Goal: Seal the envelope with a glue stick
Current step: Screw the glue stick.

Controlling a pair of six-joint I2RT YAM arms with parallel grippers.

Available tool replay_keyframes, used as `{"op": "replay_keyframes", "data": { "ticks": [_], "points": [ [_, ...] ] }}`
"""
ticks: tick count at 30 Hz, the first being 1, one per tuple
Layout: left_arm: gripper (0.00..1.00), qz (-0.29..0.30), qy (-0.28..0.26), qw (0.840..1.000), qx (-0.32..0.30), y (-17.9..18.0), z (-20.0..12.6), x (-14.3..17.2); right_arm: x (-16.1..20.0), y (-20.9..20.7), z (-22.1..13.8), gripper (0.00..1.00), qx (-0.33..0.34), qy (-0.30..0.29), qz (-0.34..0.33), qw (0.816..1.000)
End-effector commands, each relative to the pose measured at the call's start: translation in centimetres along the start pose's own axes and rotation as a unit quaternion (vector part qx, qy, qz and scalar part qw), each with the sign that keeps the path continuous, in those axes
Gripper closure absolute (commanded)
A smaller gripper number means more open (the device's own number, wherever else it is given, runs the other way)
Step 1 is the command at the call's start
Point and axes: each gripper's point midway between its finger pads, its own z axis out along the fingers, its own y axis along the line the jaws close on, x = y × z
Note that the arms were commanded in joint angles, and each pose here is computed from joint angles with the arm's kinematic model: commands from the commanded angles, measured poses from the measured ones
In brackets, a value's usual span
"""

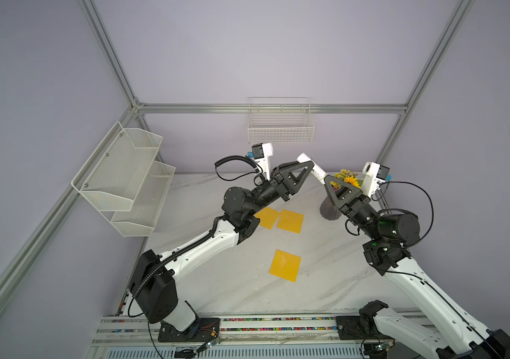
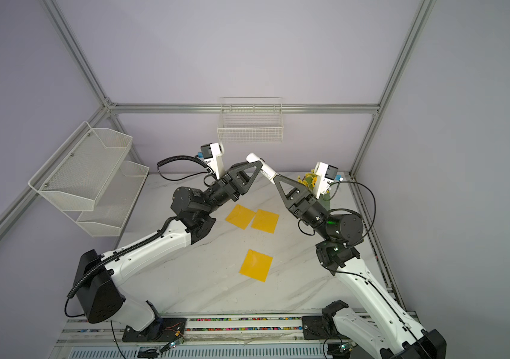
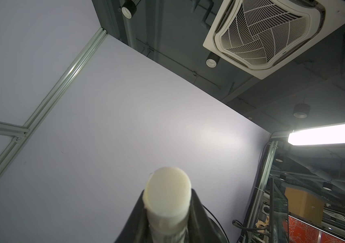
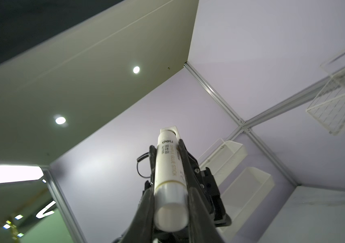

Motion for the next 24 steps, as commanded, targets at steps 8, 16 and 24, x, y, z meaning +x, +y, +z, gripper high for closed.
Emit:
{"op": "replay_keyframes", "data": {
  "ticks": [8, 16, 24],
  "points": [
    [1.00, -0.001, -0.012, 1.000, 0.029, -1.8, 0.0, -1.0, 4.6, 5.9, -1.7, 0.92, -0.206, 0.029, -0.721, 0.661],
    [1.00, 0.003, -0.010, 1.000, 0.030, -2.2, -0.1, -1.0, -1.7, 2.7, -0.1, 0.58, 0.004, 0.019, -0.554, 0.832],
    [1.00, 0.011, -0.009, 0.999, 0.031, -2.5, -0.3, -1.2, -1.4, 1.9, -0.9, 0.50, 0.025, 0.002, -0.145, 0.989]
  ]
}}
